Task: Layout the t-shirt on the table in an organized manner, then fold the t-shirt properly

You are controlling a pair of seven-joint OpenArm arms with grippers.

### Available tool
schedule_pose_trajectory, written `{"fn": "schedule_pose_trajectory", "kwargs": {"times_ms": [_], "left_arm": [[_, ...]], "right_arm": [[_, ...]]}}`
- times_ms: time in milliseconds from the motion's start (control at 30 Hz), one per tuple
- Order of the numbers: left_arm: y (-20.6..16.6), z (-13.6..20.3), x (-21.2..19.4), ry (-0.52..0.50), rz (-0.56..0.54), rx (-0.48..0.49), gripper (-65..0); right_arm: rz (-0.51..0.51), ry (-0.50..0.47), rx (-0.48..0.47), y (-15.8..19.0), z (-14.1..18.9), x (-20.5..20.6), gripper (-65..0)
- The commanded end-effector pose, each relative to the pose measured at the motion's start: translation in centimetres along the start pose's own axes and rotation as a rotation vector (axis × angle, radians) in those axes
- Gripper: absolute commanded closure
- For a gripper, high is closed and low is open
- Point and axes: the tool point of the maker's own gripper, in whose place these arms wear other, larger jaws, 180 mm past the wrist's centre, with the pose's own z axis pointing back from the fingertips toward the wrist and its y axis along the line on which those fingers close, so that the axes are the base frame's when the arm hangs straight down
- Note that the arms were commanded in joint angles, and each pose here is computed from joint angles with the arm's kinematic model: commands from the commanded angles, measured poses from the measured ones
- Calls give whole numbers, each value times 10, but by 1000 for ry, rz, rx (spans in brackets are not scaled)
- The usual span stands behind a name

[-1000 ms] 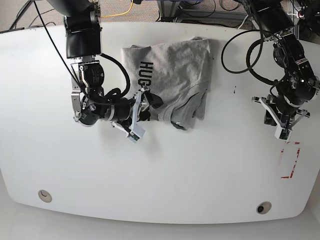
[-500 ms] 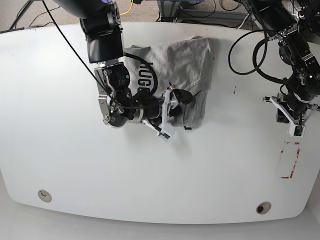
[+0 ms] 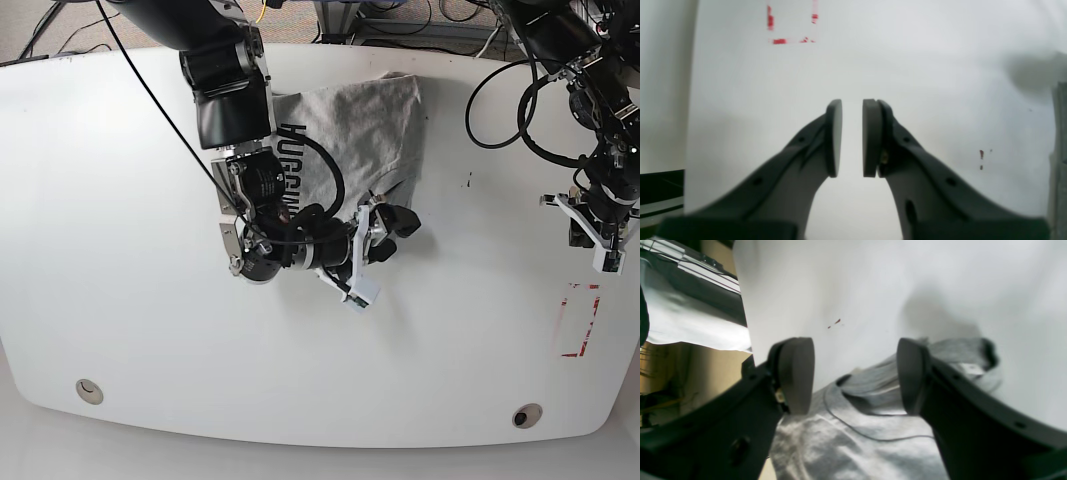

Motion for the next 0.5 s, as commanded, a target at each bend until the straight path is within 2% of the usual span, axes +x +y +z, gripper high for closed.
{"fn": "schedule_pose_trajectory", "kwargs": {"times_ms": [0,167,300,467], "left_arm": [[-10,2,15,-36,-97,-40,-101],[-37,-5,4,61,-176,-104,-101],[-78,-11,-16,160,-283,-201,-101],[-128,-6,-34,194,-401,-316,-101]], "right_arm": [[80,-57,-54,-14,28,31,-365],[152,-59,-146,-31,62,34,-365],[200,-33,-219,-39,89,22,-365],[242,1,-275,-38,109,-1,-365]]}}
